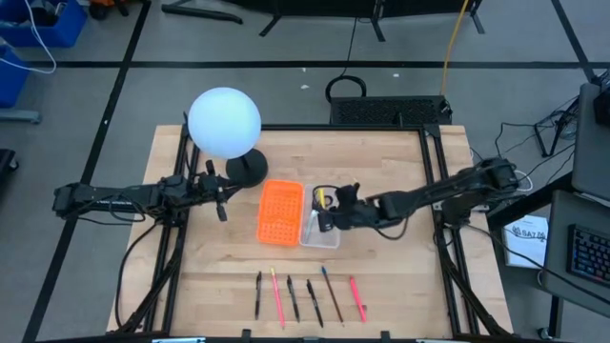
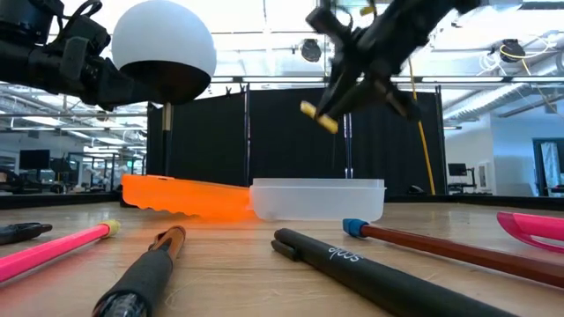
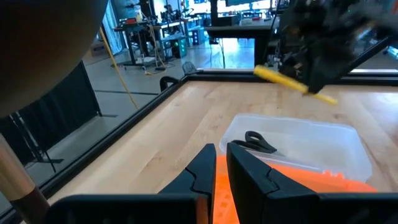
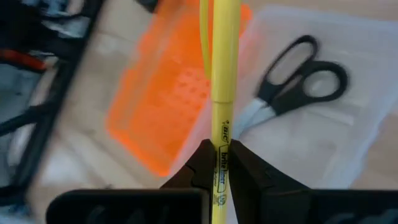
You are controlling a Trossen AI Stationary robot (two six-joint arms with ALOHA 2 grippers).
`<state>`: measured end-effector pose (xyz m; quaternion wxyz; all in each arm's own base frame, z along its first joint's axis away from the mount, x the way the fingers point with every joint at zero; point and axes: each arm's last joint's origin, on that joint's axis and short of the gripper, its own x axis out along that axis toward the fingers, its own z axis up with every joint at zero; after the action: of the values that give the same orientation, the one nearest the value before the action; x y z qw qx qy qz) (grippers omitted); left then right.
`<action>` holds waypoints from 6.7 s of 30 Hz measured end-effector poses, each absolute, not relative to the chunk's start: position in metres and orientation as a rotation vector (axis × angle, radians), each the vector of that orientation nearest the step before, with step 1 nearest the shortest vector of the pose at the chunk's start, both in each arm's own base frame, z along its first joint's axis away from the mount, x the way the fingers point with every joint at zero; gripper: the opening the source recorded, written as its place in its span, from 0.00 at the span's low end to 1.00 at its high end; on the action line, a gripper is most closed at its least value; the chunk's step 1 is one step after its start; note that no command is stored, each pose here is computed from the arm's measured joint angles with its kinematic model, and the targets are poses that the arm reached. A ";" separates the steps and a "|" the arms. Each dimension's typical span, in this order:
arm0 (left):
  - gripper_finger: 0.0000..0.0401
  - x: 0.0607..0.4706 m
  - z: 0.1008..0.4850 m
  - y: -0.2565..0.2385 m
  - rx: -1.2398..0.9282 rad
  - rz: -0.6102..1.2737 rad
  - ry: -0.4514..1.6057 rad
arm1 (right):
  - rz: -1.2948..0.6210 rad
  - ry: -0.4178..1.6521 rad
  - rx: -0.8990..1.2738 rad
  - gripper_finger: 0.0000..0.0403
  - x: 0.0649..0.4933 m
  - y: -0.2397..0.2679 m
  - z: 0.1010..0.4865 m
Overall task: Pick & place school supplies into a supply box
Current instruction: Put the yellow pen into the orange supply box, then put the left transparent pen into the orange supply box
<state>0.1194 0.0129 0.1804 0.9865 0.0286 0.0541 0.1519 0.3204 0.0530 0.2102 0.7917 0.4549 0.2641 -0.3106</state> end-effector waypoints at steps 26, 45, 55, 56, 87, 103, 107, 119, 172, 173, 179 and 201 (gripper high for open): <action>0.12 0.119 0.175 0.013 0.015 0.303 0.155 | -0.676 0.545 1.132 0.04 0.363 0.029 0.149; 0.12 0.119 0.175 0.013 0.028 0.303 0.157 | -0.741 0.661 1.302 0.04 0.357 0.006 0.142; 0.12 0.119 0.175 0.013 0.040 0.305 0.158 | -0.814 0.725 1.277 0.05 0.350 0.001 0.137; 0.12 0.119 0.175 0.013 0.039 0.305 0.157 | -0.809 0.722 1.276 0.06 0.351 0.001 0.138; 0.12 0.119 0.176 0.013 0.002 0.311 0.142 | -0.258 0.603 0.234 0.32 0.309 0.018 0.218; 0.12 0.121 0.179 0.007 0.198 0.077 0.121 | -0.180 0.318 -0.097 0.02 0.221 0.004 0.172; 0.12 0.121 0.183 0.006 0.258 0.045 0.082 | -0.183 0.255 -0.056 0.01 0.207 0.003 0.177; 0.12 0.119 0.182 0.013 -0.002 0.321 0.081 | -0.070 0.178 -0.095 0.00 0.172 0.005 0.190; 0.00 0.167 0.236 -0.146 -0.756 0.477 0.752 | 0.031 -0.129 -0.194 0.00 0.125 0.005 0.183; 0.00 0.171 0.241 -0.156 -0.780 0.500 0.774 | 0.032 -0.129 -0.194 0.00 0.125 0.005 0.183; 0.00 0.203 0.253 -0.214 -0.838 0.658 0.894 | 0.030 -0.144 -0.193 0.00 0.125 0.005 0.185; 0.17 0.299 0.220 -0.283 -0.958 0.912 1.194 | 0.032 -0.149 -0.163 0.00 0.125 0.005 0.185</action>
<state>0.2987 -0.2826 0.2204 0.6289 -0.4180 0.5209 0.3979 0.1249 0.0050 0.1850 0.9938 -0.0814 -0.0745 0.0161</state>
